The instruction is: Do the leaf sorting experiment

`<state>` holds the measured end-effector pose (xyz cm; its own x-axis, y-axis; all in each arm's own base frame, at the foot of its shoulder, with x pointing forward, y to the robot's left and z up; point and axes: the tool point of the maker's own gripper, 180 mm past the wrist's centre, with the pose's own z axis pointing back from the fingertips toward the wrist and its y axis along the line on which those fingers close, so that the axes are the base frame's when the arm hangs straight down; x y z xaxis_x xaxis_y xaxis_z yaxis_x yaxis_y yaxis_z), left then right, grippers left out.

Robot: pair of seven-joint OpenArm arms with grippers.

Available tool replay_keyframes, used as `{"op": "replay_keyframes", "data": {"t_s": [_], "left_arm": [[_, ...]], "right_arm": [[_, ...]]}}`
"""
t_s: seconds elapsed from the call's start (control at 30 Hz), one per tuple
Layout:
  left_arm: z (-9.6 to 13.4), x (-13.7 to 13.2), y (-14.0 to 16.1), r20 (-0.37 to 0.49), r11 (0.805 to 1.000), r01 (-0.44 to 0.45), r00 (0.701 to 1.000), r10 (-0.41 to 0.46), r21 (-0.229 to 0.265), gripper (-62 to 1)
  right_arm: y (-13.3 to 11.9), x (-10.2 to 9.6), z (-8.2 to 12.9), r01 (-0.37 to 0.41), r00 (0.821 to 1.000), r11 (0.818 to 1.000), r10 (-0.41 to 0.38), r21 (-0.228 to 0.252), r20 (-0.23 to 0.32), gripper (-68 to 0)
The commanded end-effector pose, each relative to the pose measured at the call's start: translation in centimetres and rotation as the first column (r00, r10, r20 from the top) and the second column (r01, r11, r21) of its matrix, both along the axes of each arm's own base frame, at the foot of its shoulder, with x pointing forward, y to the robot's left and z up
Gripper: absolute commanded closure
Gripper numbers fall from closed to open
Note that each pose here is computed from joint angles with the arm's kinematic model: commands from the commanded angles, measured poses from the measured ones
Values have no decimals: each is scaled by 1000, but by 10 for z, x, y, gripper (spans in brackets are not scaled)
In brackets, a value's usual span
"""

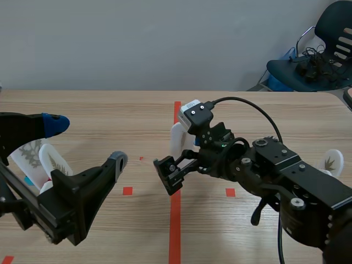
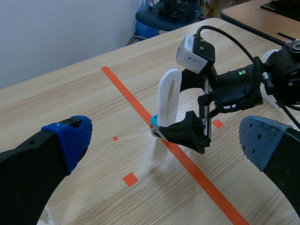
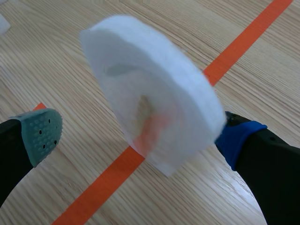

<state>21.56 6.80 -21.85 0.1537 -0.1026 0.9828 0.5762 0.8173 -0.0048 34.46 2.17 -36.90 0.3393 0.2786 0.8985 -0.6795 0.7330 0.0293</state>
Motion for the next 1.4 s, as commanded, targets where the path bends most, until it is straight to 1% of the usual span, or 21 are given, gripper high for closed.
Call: {"op": "replay_keyframes", "data": {"t_s": [0.0,0.03,0.13,0.17,0.2,0.3,0.33,0.47,0.53,0.6,0.7,0.8,0.87,0.9,0.93,1.0,1.07,1.17,1.23,1.3,1.37], "left_arm": [[8,2,-1,25,1000,0,1000,1,-18,-623],[8,2,-1,25,1000,0,1000,1,-18,-623],[8,2,-1,25,1000,0,1000,1,-18,-623],[8,2,-1,25,1000,0,1000,1,-18,-623],[8,2,-1,25,1000,0,1000,1,-18,-623],[8,2,-1,25,1000,0,1000,1,-18,-623],[8,2,-1,25,1000,0,1000,1,-18,-623],[8,2,-1,25,1000,0,1000,1,-18,-623],[8,2,-1,25,1000,0,1000,1,-18,-623],[8,2,-1,25,1000,0,1000,1,-18,-623],[8,2,-1,25,1000,0,1000,1,-18,-623],[8,2,-1,25,1000,0,1000,1,-18,-623],[9,2,-1,27,1000,0,1000,1,-18,-623],[9,2,-1,27,1000,0,1000,0,-17,-623],[9,2,-1,28,1000,2,1000,-1,-16,-623],[8,2,-1,28,1000,7,1000,-6,-11,-623],[8,2,-1,28,1000,10,1000,-10,-7,-623],[8,1,-1,28,1000,16,999,-16,-1,-623],[8,1,-1,28,1000,19,999,-20,3,-623],[8,1,-1,28,1000,19,999,-20,3,-623],[8,1,-1,28,1000,19,999,-19,2,-623]], "right_arm": [[3,8,16,-2,999,1000,1,19,48,-648],[4,7,15,-7,999,1000,6,16,43,-598],[3,3,10,-10,1000,1000,10,3,26,-422],[2,2,9,-10,1000,1000,10,-1,25,-376],[1,2,7,-10,1000,1000,10,-5,23,-342],[0,0,5,-13,1000,1000,13,-15,17,-278],[-1,1,6,-14,1000,1000,15,-17,18,-247],[-2,4,17,-22,999,999,23,-28,44,-104],[-3,6,24,-27,998,999,29,-38,59,-55],[-2,8,34,-30,997,998,34,-49,74,-32],[-5,9,51,-25,995,997,32,-76,90,-33],[-15,5,72,-6,993,995,18,-100,116,-33],[-26,0,83,21,991,994,-6,-109,133,-33],[-34,-3,87,45,990,993,-29,-112,138,-33],[-44,-5,90,85,988,990,-69,-110,141,-33],[-66,-9,92,181,977,978,-166,-103,134,-33],[-91,-16,91,274,957,957,-261,-92,129,-33],[-122,-29,87,372,925,924,-362,-89,118,-33],[-143,-38,82,434,899,897,-424,-84,112,-33],[-161,-45,78,495,867,866,-487,-70,110,-33],[-171,-52,75,533,844,845,-526,-53,107,-33]]}}
